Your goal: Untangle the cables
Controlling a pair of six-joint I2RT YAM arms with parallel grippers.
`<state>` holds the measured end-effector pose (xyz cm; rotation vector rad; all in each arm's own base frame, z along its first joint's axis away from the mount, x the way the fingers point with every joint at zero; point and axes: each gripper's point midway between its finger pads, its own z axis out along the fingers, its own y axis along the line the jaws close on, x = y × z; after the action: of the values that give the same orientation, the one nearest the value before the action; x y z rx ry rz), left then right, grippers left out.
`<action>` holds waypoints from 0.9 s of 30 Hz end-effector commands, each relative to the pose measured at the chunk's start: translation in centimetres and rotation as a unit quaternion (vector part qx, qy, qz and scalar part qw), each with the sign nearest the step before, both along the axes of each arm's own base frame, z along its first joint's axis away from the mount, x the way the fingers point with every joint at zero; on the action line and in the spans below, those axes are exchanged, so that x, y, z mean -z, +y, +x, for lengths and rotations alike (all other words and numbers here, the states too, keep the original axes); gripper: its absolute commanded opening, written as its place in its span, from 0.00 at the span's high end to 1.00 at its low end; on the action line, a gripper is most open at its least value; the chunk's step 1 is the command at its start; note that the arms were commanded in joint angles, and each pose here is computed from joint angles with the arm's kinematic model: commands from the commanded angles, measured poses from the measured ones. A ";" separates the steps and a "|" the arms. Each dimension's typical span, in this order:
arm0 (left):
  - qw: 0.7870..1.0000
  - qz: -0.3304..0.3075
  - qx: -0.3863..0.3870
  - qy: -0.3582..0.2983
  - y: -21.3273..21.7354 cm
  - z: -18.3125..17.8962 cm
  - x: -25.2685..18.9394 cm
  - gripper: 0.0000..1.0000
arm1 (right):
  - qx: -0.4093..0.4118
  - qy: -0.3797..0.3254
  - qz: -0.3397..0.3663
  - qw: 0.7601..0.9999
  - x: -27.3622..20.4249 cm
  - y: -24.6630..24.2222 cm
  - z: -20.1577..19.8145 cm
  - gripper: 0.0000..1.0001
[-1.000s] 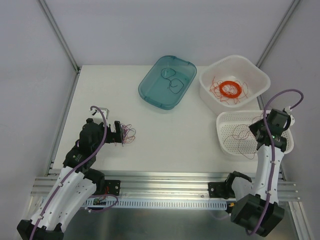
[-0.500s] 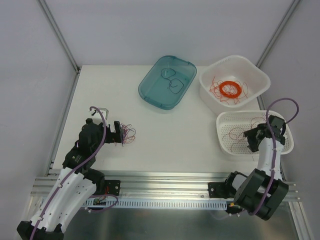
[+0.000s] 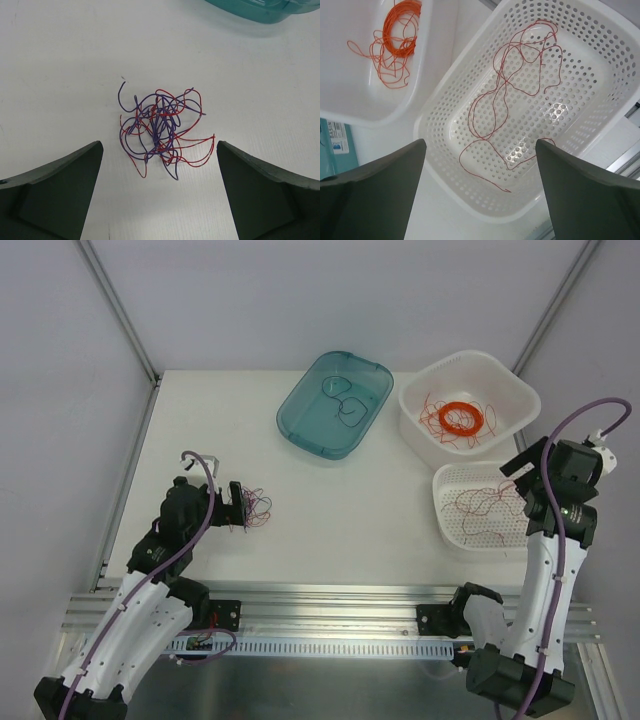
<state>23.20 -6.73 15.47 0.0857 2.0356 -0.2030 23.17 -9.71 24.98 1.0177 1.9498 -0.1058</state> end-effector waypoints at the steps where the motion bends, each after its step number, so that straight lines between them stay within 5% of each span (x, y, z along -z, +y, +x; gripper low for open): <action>1: 1.000 -0.024 0.001 -0.004 -0.6 0.2 -0.6 0.01 | -0.049 0.017 -0.041 0.998 -1.3 1.0 -0.8 0.04; 9: 0.999 -0.040 -0.019 0.030 -0.8 0.4 0.4 0.01 | -0.190 0.039 0.004 0.981 2.3 6.6 0.5 0.07; 18: 0.980 -0.075 -0.107 0.147 -1.0 1.3 4.4 0.01 | -0.411 0.070 -0.003 0.909 5.8 19.1 2.0 0.07; 27: 0.961 -0.104 -0.081 0.245 -5.1 4.3 7.3 0.23 | -0.534 0.063 -0.004 0.843 6.9 28.2 2.1 0.07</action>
<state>26.05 -9.21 7.46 -0.2849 2.4839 -0.2155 23.96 16.05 16.19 -0.1656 2.4572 0.3736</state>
